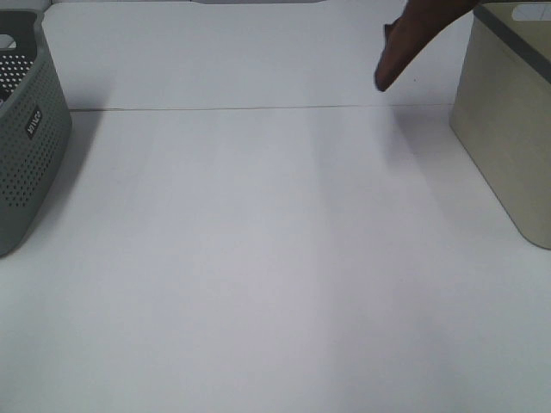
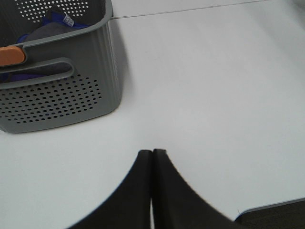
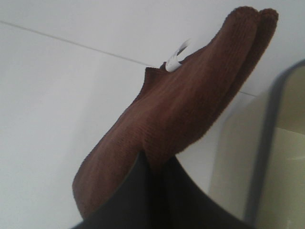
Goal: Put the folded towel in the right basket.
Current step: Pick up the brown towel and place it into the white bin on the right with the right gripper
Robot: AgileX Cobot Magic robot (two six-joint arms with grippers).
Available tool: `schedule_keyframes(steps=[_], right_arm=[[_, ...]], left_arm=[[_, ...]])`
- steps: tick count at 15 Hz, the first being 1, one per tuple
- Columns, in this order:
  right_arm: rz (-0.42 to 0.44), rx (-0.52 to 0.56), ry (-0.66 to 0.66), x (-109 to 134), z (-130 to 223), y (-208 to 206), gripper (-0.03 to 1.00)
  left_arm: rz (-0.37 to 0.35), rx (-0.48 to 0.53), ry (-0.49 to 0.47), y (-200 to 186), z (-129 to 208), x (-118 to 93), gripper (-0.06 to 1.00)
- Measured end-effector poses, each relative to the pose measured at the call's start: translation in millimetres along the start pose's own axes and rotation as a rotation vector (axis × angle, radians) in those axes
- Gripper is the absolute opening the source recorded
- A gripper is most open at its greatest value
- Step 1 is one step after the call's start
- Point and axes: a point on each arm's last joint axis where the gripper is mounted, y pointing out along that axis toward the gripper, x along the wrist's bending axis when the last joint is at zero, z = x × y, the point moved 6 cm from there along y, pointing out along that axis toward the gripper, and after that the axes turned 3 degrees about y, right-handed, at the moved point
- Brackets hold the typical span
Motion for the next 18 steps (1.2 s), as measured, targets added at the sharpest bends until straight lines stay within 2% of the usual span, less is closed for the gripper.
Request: schedule_keyframes(steps=[1, 4, 6, 8, 12, 15, 18], right_arm=[[0.016, -0.013, 0.015, -10.7, -1.0, -7.5, 0.03], [0.098, -0.078, 0.07, -63.2, -2.2, -48.9, 0.03], [0.098, -0.106, 0.127, -93.2, 2.1, -62.8, 0.03], [0.086, -0.115, 0.16, -105.4, 4.9, -66.2, 0.03], [0.129, -0.12, 0.216, -139.6, 15.1, -74.8, 0.03], [0.122, -0.129, 0.244, -140.1, 14.1, -73.6, 0.03], [0.167, -0.149, 0.287, -149.6, 12.5, -68.5, 0.03]], left_arm=[[0.0, 0.0, 0.0, 0.0, 0.0, 0.0, 0.0], [0.0, 0.0, 0.0, 0.0, 0.0, 0.0, 0.0], [0.0, 0.0, 0.0, 0.0, 0.0, 0.0, 0.0], [0.0, 0.0, 0.0, 0.0, 0.0, 0.0, 0.0], [0.0, 0.0, 0.0, 0.0, 0.0, 0.0, 0.0], [0.0, 0.0, 0.0, 0.0, 0.0, 0.0, 0.0], [0.0, 0.0, 0.0, 0.0, 0.0, 0.0, 0.0]])
